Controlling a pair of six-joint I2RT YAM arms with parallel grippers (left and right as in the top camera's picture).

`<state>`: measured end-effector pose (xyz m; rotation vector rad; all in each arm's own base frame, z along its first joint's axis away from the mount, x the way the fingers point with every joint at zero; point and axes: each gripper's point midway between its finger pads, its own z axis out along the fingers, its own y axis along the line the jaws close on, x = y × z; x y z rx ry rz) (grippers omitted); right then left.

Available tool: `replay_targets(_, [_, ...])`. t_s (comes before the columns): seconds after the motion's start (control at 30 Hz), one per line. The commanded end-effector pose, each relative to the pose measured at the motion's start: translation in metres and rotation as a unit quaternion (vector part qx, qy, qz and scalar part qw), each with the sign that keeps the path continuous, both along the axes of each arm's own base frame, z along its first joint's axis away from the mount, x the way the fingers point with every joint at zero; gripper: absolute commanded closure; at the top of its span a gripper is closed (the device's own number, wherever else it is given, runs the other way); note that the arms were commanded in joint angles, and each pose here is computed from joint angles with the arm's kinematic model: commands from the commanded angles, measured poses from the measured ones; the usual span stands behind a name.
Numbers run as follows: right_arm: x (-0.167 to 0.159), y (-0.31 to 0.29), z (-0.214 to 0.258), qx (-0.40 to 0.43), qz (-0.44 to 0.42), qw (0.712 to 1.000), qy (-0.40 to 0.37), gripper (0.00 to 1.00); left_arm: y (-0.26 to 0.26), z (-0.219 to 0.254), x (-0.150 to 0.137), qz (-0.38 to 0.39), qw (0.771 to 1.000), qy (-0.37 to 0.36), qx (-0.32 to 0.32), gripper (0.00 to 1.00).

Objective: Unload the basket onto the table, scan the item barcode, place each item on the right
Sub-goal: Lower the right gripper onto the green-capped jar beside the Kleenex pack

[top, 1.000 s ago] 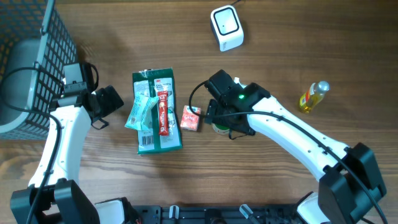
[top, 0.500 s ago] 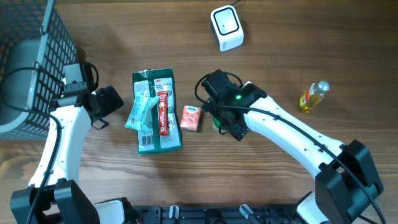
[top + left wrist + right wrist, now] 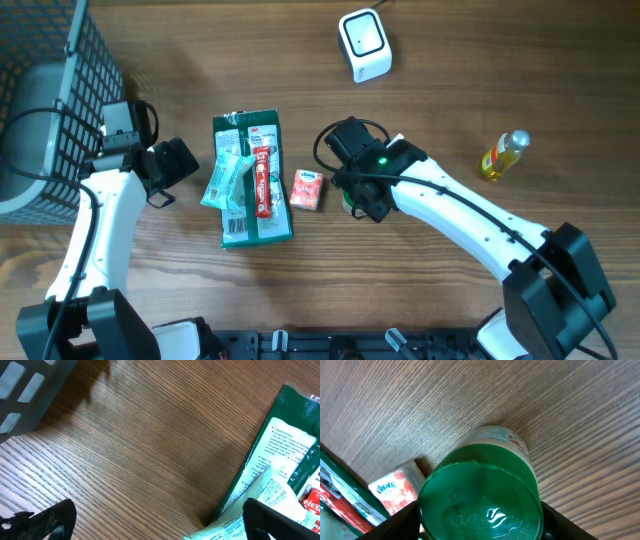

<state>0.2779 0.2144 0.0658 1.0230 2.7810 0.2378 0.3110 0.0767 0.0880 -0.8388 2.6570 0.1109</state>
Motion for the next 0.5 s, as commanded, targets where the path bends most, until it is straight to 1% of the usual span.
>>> replay_targets(0.0, [-0.002,-0.007,-0.007,-0.036,0.062,0.997,-0.002,0.32,0.001,0.009,0.004,0.001,1.0,-0.016,0.001,0.0])
replay_targets(0.1, [-0.001,-0.008,-0.007,-0.056,0.139,0.989,-0.01,0.34,0.001,0.009,0.004,0.001,1.0,-0.016,0.001,0.0])
replay_targets(0.17, [0.001,-0.011,-0.007,-0.071,0.17,0.983,-0.017,0.35,0.001,0.009,0.004,0.001,1.0,-0.016,0.001,0.0])
replay_targets(0.23, [0.004,-0.014,-0.006,-0.094,0.218,0.971,-0.026,0.39,0.001,0.009,0.004,0.001,1.0,-0.016,0.001,0.0])
replay_targets(0.27, [0.005,-0.015,-0.006,-0.104,0.242,0.964,-0.029,0.41,0.001,0.009,0.004,0.001,1.0,-0.016,0.001,0.0])
replay_targets(0.33, [0.007,-0.017,-0.005,-0.125,0.302,0.944,-0.035,0.41,0.001,0.009,0.004,0.001,1.0,-0.016,0.001,0.0])
replay_targets(0.47, [0.02,-0.032,0.0,-0.194,0.356,0.913,-0.056,0.42,0.001,0.009,0.004,0.001,1.0,-0.016,0.001,0.0])
